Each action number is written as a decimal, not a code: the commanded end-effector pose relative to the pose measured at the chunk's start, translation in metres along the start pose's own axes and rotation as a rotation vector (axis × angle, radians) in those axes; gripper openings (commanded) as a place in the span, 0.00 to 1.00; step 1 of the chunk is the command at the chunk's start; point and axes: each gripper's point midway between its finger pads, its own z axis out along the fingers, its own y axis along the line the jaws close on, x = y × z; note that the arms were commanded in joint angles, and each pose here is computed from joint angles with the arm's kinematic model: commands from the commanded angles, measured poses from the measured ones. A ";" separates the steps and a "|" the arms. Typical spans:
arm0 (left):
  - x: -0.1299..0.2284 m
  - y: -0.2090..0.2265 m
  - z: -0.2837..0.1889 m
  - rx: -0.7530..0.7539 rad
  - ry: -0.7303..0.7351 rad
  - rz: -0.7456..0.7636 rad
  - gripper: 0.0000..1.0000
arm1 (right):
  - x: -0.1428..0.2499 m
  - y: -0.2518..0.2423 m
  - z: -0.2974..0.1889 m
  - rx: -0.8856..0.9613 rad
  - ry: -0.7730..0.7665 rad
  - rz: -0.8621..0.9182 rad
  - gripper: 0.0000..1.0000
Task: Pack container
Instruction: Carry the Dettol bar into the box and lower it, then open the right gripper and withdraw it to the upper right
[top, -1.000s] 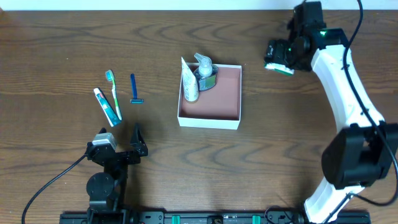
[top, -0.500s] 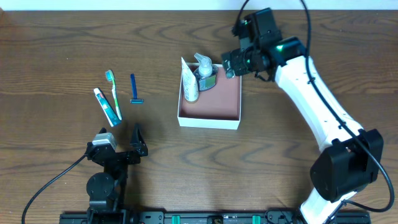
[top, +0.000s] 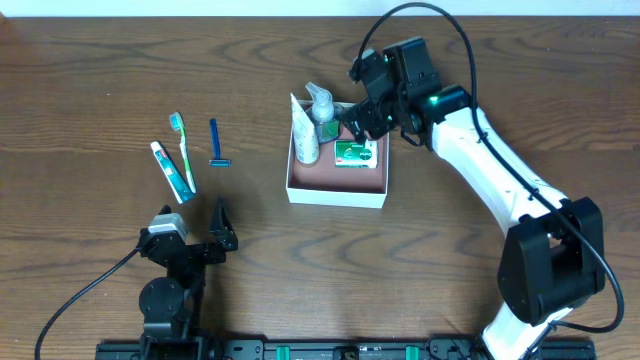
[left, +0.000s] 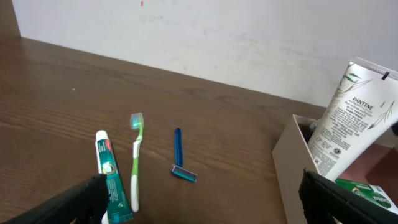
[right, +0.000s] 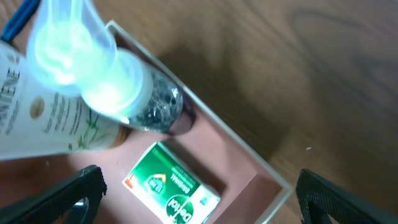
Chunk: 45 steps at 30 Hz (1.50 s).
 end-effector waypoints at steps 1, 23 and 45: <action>0.019 0.007 0.003 -0.020 0.044 0.015 0.98 | 0.000 0.006 0.000 -0.029 -0.009 -0.027 0.99; 0.019 0.007 0.003 -0.020 0.044 0.015 0.98 | 0.051 -0.215 -0.105 0.353 -0.113 0.773 0.99; 0.013 0.005 0.001 -0.025 0.053 -0.096 0.98 | 0.099 -0.245 -0.110 0.478 -0.034 0.973 0.99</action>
